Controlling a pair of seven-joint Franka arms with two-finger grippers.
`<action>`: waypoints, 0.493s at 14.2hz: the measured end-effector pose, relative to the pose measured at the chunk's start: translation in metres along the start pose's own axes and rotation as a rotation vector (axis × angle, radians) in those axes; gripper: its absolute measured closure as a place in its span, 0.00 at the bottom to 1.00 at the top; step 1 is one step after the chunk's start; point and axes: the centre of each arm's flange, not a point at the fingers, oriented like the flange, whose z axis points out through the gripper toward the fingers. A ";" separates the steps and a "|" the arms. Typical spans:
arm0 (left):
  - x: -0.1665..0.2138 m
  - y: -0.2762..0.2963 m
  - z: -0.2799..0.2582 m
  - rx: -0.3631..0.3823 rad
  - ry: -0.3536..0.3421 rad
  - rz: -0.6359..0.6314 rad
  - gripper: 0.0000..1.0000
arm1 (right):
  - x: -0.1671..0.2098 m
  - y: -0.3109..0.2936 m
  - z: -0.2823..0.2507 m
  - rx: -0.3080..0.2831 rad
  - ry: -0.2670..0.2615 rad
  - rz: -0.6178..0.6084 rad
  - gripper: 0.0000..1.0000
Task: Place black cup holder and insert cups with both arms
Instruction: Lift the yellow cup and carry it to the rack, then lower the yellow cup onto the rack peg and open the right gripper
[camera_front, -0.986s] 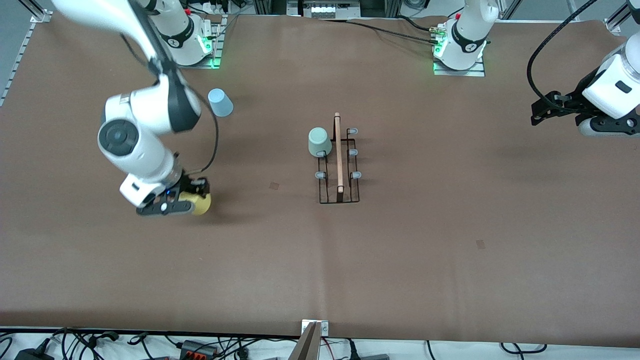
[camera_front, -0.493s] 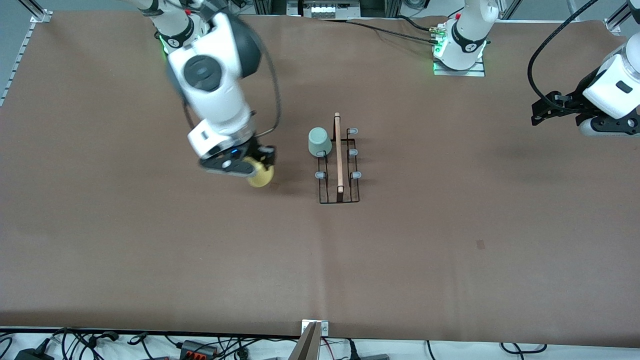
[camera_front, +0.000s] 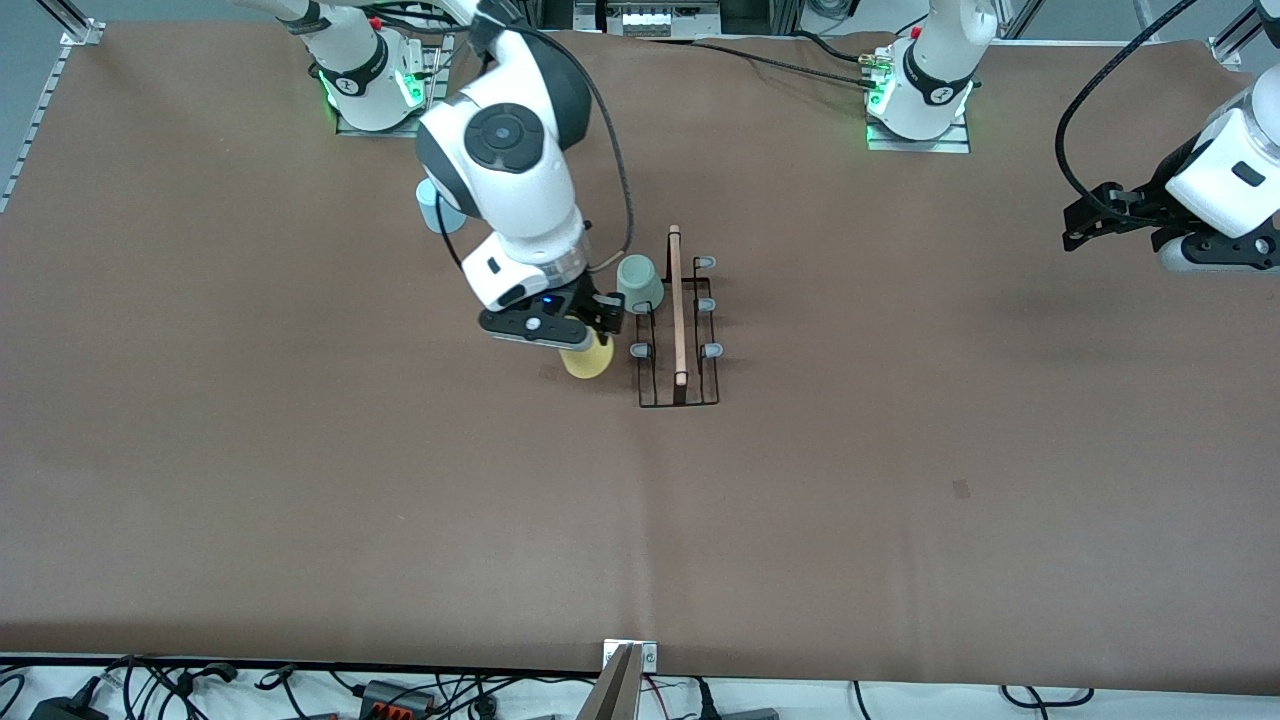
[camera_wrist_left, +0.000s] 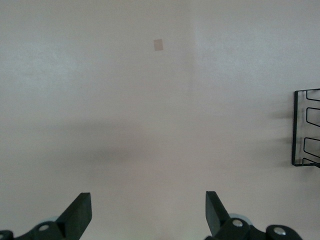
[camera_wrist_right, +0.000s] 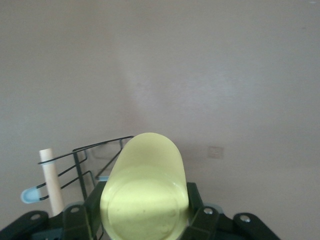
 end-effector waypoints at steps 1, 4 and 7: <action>0.000 0.000 0.000 0.000 0.000 0.000 0.00 | -0.004 -0.008 0.006 0.008 0.000 -0.006 0.33; 0.000 0.000 0.000 0.000 0.000 0.000 0.00 | -0.017 -0.024 0.021 0.014 -0.007 -0.011 0.33; 0.000 0.000 0.000 0.000 0.000 0.000 0.00 | -0.025 -0.033 0.032 0.028 -0.004 -0.006 0.33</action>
